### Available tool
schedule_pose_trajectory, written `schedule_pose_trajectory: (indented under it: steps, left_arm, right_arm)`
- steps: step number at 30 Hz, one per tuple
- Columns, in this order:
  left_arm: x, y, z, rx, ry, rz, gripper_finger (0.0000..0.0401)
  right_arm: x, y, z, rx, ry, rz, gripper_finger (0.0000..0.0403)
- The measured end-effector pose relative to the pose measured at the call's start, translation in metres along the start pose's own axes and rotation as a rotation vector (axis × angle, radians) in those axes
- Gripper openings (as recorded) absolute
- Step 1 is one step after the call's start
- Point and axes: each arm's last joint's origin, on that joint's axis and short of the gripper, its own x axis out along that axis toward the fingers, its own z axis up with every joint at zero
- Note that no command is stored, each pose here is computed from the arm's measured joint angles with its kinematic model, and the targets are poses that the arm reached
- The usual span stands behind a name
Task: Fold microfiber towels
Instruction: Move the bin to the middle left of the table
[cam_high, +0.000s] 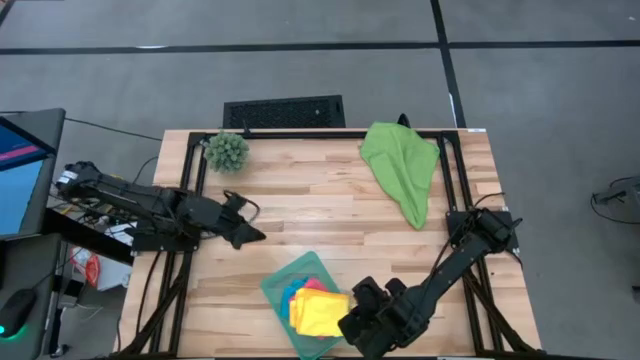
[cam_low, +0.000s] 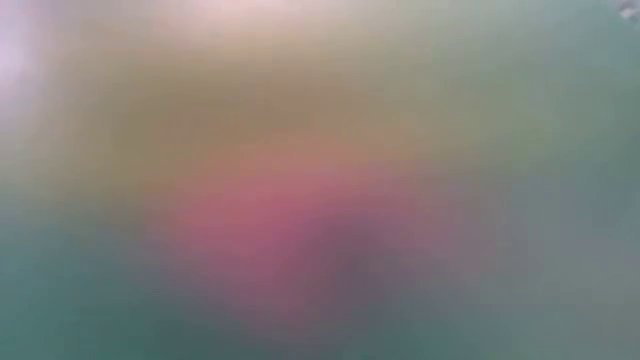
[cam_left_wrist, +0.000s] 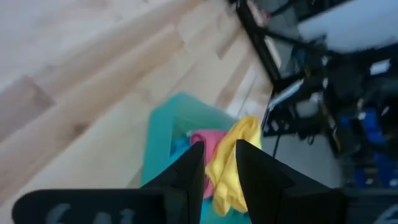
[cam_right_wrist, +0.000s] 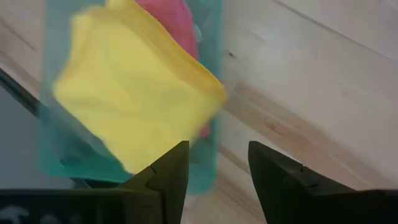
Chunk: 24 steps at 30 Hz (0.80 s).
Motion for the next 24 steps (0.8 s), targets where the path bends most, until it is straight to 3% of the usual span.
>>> schedule_pose_trajectory:
  steps: [4, 10, 18, 24]
  left_arm:
    - [0.033, -0.006, -0.018, 0.054, 0.100, 0.022, 0.0062]
    - [0.080, 0.002, -0.052, 0.111, 0.224, 0.154, 0.0007]
    - [0.116, -0.020, -0.071, 0.209, 0.278, 0.267, 0.0001]
    - [0.137, -0.039, -0.075, 0.376, 0.332, 0.491, 0.0000]
  right_arm:
    - [-0.003, -0.004, -0.009, -0.008, 0.000, -0.027, 0.0185]
    - [-0.007, -0.010, -0.019, -0.042, -0.001, -0.065, 0.0185]
    - [-0.009, -0.011, -0.025, -0.064, -0.049, -0.063, 0.0180]
    - [-0.012, -0.012, -0.030, -0.087, -0.079, -0.054, 0.0180]
